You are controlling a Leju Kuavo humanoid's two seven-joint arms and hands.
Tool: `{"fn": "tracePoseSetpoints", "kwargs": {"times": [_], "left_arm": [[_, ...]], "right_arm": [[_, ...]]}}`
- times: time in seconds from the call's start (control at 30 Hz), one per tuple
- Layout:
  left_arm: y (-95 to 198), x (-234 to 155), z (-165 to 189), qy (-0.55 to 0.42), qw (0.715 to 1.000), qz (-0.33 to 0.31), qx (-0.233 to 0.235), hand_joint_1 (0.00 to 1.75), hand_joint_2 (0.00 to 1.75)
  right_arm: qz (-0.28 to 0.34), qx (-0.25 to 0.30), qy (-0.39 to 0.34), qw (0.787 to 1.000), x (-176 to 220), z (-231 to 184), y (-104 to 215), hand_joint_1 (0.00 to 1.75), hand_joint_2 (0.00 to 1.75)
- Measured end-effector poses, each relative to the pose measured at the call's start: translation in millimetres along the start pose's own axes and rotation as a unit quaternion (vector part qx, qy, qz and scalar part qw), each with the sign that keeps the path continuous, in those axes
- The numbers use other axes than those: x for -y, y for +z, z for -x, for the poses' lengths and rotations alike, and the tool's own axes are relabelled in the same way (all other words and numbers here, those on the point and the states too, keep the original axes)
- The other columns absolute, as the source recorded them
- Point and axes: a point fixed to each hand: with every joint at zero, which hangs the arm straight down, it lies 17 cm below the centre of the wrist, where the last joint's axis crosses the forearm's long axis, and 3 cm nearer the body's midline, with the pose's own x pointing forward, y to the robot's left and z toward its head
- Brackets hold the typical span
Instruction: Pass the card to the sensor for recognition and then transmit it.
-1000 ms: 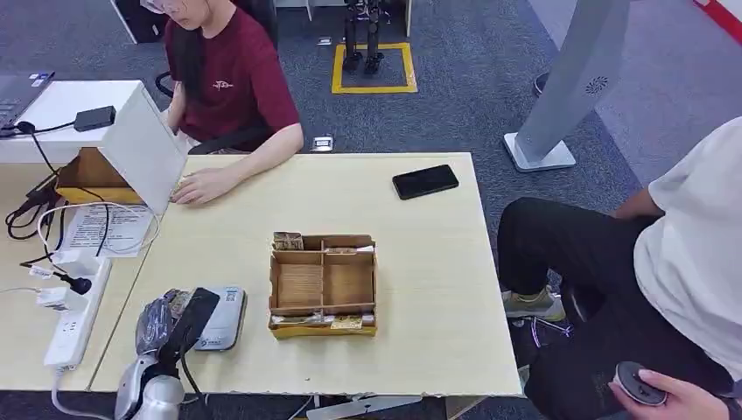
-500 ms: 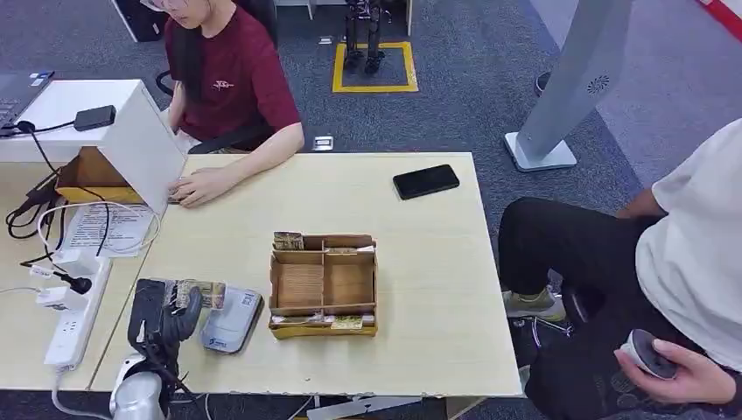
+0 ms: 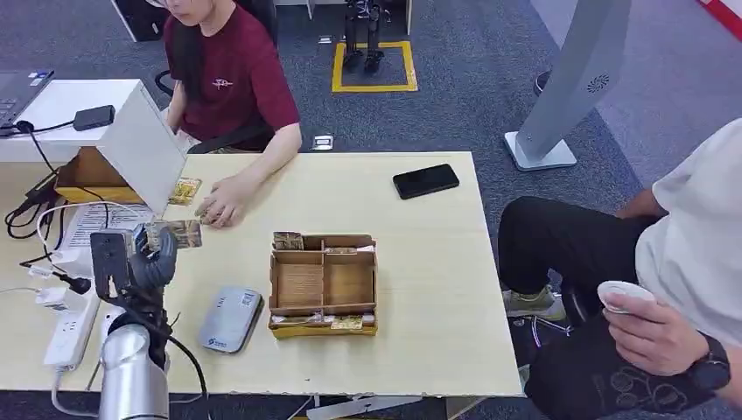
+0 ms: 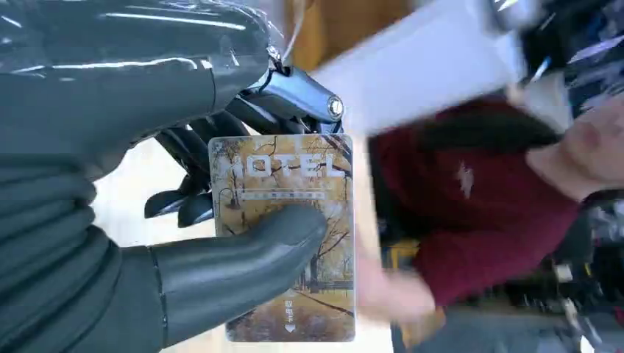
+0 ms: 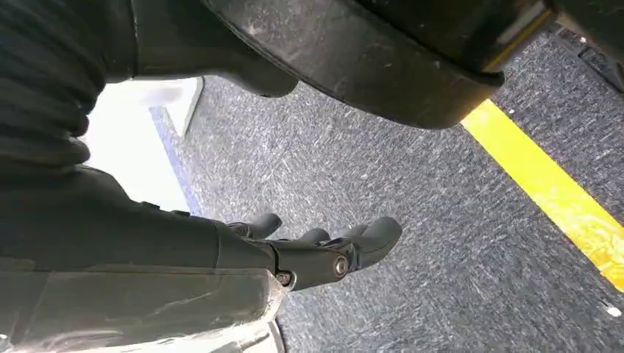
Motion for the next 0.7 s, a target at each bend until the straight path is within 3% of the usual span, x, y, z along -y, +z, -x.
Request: {"fn": "tracePoseSetpoints", "kwargs": {"times": [0.13,0.2,0.37,0.47,0.7], "left_arm": [[-15,2,-43,-0.228,0.969,-0.020,0.093,1.75,1.75],[-17,4,-63,-0.333,0.931,-0.033,0.143,1.75,1.75],[-17,13,-91,-0.474,0.851,-0.054,0.221,1.75,1.75],[-16,14,-98,-0.525,0.809,-0.062,0.257,1.75,1.75],[-15,21,-94,-0.555,0.782,-0.046,0.279,1.75,1.75]], "right_arm": [[-0.001,0.003,0.010,1.000,0,-2,0,0.00,1.75],[-0.003,0.006,0.016,1.000,-1,-3,0,0.00,1.75],[-0.007,0.014,0.026,1.000,1,-8,-1,0.00,1.75],[-0.007,0.017,0.032,0.999,2,-10,-1,0.00,1.75],[-0.006,0.017,0.036,0.999,3,-11,-2,0.00,1.75]]}}
